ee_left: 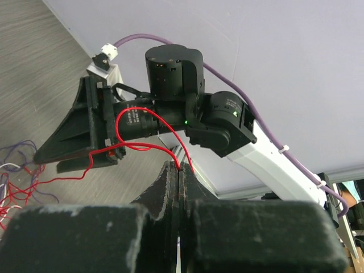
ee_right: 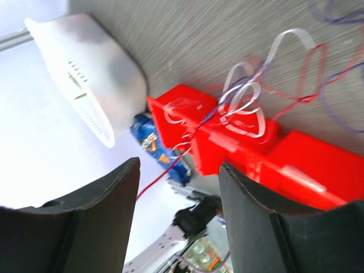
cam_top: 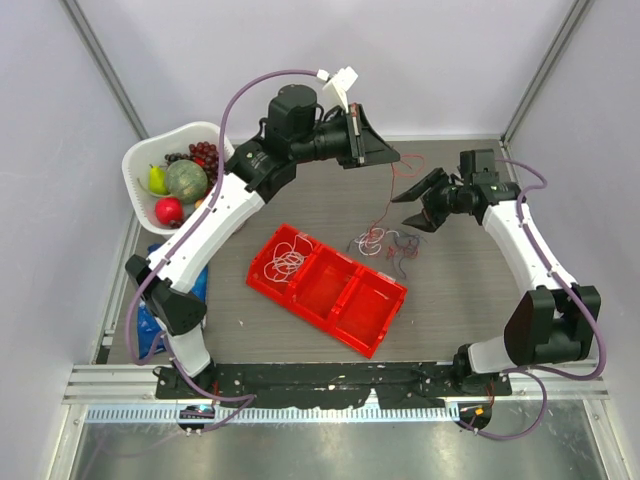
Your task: Untangle the cables
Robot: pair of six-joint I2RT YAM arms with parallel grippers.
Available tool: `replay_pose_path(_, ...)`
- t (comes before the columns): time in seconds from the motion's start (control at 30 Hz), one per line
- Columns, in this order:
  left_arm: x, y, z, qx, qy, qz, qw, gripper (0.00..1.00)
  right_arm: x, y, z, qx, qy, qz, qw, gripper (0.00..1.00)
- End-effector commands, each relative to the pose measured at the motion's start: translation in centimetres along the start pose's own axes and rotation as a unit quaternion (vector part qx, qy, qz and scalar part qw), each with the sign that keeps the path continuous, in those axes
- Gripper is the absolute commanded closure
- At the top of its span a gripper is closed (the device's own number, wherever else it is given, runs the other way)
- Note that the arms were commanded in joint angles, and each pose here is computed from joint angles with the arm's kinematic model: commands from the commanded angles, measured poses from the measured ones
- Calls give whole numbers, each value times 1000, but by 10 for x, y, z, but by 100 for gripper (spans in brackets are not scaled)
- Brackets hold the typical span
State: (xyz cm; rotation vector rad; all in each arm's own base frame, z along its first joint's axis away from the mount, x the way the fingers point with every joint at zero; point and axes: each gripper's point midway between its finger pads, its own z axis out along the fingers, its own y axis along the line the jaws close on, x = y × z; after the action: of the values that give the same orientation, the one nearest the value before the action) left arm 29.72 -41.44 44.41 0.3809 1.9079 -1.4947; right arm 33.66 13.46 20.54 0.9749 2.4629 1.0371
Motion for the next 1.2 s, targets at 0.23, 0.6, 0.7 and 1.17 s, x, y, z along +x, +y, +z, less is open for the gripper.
replay_pose_path(0.23, -12, -26, -6, 44, -18, 19, 999, 100, 49, 76, 11, -122, 60, 94, 986, 38)
replay_pose_path(0.6, -19, -54, -28, 76, -32, 68, 994, 100, 17, 49, 74, -78, 36, 104, 991, 61)
replay_pose_path(0.7, -22, -69, -39, 97, -36, 91, 991, 100, 2, 46, 96, -83, 30, 102, 991, 61)
replay_pose_path(1.17, -33, -120, -107, 108, -80, 213, 968, 100, -90, -17, 144, -7, -32, 98, 995, 63)
